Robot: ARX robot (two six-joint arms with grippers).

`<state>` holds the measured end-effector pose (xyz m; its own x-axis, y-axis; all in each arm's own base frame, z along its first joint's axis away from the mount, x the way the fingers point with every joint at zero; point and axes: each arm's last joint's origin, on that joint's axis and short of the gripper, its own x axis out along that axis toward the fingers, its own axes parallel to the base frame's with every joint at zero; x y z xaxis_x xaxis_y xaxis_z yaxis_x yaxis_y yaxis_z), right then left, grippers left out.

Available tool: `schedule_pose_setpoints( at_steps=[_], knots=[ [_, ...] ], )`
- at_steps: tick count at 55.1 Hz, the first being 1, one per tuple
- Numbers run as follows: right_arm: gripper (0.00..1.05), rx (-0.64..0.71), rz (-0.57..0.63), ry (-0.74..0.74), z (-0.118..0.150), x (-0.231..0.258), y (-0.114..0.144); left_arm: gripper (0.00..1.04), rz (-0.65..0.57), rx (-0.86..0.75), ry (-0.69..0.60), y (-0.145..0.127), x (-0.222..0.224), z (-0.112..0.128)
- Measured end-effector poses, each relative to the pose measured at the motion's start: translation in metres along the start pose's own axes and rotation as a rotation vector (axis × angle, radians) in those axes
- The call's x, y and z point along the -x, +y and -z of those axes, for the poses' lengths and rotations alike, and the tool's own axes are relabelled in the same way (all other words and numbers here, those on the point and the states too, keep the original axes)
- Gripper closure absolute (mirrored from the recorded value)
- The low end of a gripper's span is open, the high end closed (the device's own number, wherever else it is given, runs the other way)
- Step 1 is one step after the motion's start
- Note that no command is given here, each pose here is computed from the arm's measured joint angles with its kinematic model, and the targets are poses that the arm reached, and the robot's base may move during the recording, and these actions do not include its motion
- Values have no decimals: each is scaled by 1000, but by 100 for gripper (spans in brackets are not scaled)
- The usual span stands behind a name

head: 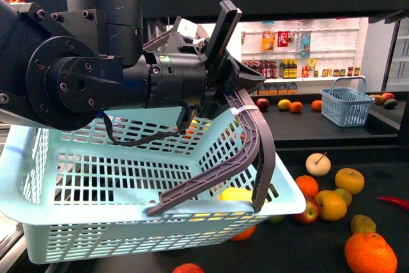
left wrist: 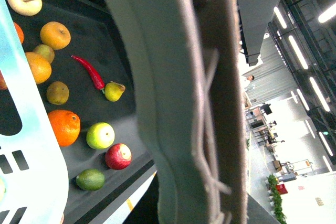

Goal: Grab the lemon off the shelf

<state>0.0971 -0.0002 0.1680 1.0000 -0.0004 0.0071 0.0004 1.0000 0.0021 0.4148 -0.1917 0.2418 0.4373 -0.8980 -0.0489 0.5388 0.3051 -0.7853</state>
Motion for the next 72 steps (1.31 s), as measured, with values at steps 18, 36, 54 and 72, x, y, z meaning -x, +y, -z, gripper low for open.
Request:
schedule_pose_setpoints(
  at_steps=[18, 36, 54, 72],
  knots=[
    [8, 0, 0, 0, 0, 0, 0, 98, 0, 0, 0, 0, 0, 0],
    [7, 0, 0, 0, 0, 0, 0, 98, -155, 226, -449, 8, 16, -27],
    [7, 0, 0, 0, 0, 0, 0, 98, 7, 284, -1002, 43, 128, -101],
    [7, 0, 0, 0, 0, 0, 0, 98, -20, 246, -1138, 82, 212, -121]
  ],
)
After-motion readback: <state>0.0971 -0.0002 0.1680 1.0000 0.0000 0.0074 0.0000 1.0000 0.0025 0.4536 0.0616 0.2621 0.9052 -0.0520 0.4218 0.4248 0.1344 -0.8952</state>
